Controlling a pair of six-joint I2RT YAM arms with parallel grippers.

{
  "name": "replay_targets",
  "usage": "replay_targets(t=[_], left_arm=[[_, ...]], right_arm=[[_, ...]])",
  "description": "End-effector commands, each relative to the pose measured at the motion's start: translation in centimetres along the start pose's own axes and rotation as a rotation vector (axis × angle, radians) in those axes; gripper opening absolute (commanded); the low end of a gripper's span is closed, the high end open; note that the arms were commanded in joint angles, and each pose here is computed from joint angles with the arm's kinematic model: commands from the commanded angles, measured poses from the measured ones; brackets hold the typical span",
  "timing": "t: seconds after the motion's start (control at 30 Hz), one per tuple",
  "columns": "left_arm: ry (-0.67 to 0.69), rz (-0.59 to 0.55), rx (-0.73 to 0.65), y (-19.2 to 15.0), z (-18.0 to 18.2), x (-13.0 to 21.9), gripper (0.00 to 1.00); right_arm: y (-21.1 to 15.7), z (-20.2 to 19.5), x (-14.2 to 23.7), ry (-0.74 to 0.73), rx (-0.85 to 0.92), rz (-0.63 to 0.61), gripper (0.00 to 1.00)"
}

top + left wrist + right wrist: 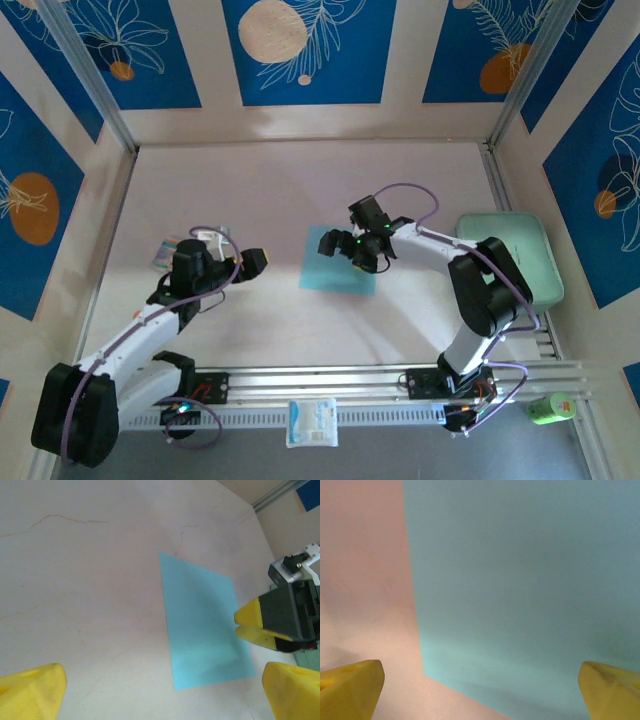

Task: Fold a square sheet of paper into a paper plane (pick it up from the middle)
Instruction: Move the square sheet of paper to the center of the table.

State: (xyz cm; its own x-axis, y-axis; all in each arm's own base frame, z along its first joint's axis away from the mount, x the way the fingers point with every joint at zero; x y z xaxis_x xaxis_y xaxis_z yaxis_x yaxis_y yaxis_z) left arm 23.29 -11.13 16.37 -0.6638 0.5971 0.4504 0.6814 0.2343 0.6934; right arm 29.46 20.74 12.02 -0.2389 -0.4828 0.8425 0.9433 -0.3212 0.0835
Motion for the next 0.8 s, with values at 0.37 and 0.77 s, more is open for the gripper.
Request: replay_targets(t=[0.37, 0.77], left_arm=[[0.108, 0.000, 0.063, 1.6, 0.6, -0.7, 1.00], [0.231, -0.078, 0.117, 1.7, 1.5, 0.9, 1.00]], right_arm=[[1.4, -1.3, -1.7, 0.018, -0.062, 0.113, 1.00], [-2.5, -0.2, -3.7, 0.037, -0.027, 0.199, 0.99]])
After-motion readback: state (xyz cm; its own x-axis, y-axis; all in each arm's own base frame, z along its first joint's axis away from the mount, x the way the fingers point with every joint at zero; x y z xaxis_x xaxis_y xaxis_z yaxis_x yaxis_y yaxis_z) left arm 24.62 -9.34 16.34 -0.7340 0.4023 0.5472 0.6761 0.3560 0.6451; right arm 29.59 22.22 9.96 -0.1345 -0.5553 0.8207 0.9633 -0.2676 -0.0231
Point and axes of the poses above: each hand's point on the last joint's axis, 136 mm out from that joint toward the fingers, its own x axis back along the fingers, its own z axis along the line the jaws close on, y = z × x, the point moved 7 cm from there along x, back along the fingers, and after that the axes turned 6 degrees about -x, right-handed, at the moved point
